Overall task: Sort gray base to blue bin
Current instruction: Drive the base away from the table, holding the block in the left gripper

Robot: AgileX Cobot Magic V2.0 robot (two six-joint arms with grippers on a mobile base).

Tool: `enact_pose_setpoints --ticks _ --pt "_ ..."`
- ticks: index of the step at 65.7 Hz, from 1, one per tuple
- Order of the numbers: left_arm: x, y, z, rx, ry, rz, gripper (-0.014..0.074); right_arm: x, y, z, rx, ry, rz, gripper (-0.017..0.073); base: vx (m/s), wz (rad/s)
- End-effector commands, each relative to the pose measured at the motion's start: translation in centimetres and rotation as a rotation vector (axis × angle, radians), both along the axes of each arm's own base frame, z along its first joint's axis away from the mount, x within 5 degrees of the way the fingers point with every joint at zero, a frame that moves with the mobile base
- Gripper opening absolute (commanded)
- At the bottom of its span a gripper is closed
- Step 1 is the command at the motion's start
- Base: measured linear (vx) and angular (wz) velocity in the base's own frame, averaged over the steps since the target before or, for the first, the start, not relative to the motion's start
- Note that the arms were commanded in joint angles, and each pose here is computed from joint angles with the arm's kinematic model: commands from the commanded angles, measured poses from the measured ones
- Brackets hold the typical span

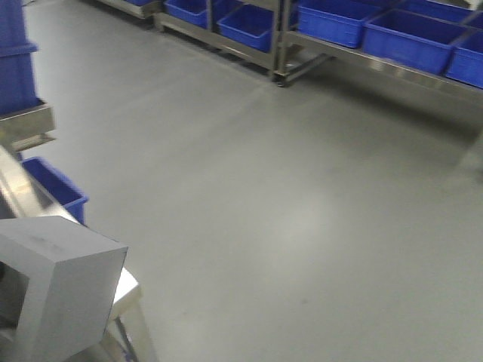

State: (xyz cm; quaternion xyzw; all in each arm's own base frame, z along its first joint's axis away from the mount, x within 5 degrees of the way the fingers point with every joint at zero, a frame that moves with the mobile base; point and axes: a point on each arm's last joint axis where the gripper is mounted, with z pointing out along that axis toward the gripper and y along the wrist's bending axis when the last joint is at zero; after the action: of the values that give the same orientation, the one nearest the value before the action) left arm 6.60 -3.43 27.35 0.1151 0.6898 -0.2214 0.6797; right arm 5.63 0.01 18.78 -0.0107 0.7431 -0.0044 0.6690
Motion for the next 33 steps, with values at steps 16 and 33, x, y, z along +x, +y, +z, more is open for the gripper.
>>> enact_pose_setpoints --ticks 16,33 --pt "-0.16 -0.06 1.90 -0.070 -0.109 -0.016 -0.0006 0.02 0.01 0.25 -0.011 -0.071 0.000 -0.0009 -0.05 -0.50" --pt "-0.16 -0.06 1.90 -0.070 -0.109 -0.016 -0.0006 0.02 0.01 0.25 -0.011 -0.071 0.000 -0.0009 0.00 -0.58"
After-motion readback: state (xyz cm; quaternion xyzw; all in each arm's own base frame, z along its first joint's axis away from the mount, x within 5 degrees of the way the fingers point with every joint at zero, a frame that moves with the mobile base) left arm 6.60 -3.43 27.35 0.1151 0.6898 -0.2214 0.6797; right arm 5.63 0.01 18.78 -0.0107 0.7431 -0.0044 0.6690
